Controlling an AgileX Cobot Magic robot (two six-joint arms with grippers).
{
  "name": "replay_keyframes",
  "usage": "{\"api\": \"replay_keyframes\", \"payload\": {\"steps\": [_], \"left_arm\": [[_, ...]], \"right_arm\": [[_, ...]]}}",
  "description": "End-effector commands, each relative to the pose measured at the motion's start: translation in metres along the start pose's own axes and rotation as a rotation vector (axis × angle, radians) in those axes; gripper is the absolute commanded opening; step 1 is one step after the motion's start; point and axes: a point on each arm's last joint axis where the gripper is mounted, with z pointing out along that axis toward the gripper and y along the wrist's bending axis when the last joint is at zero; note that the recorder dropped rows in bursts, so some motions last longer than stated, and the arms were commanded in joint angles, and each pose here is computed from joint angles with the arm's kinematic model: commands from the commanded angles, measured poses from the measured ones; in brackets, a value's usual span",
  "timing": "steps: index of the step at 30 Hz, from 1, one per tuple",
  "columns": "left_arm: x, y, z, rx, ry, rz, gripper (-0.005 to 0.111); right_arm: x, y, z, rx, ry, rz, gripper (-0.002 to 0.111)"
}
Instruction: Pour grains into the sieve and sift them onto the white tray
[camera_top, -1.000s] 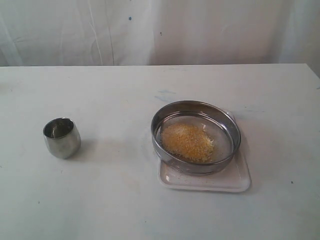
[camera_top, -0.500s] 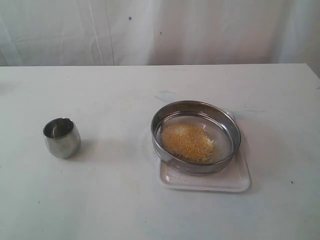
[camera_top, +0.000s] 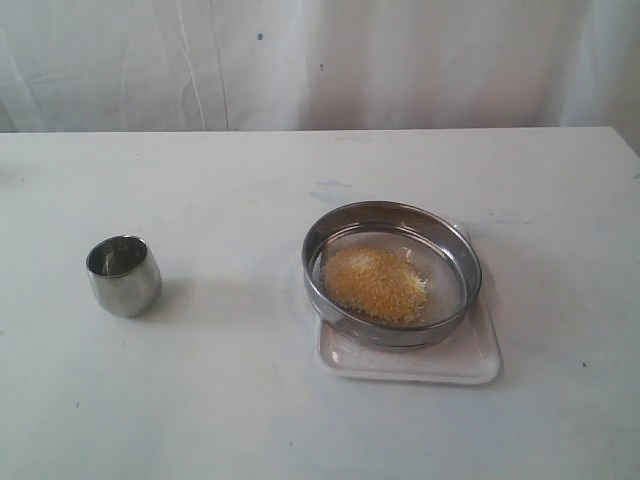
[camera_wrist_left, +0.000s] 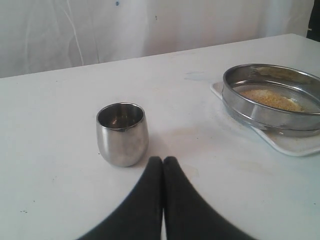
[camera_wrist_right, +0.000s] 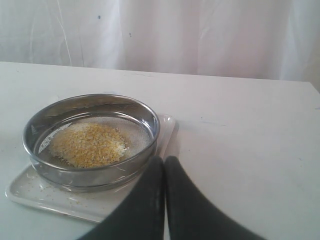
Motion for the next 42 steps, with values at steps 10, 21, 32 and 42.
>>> {"api": "replay_keyframes", "payload": {"steps": [10,21,32,42], "left_arm": [[0.001,0.0,0.0,0.004,0.001,-0.007,0.0],[0.001,0.0,0.0,0.004,0.001,-0.007,0.0],[0.001,0.0,0.0,0.004,0.001,-0.007,0.0],[0.001,0.0,0.0,0.004,0.001,-0.007,0.0]], "right_arm": [[-0.025,-0.003,-0.004,-0.028,-0.297,0.388,0.0],[-0.055,-0.001,-0.018,-0.039,-0.191,0.419,0.0],[-0.129,0.011,-0.001,-0.129,0.387,0.195,0.01],[-0.146,0.008,0.088,-0.119,0.666,0.128,0.07]]}}
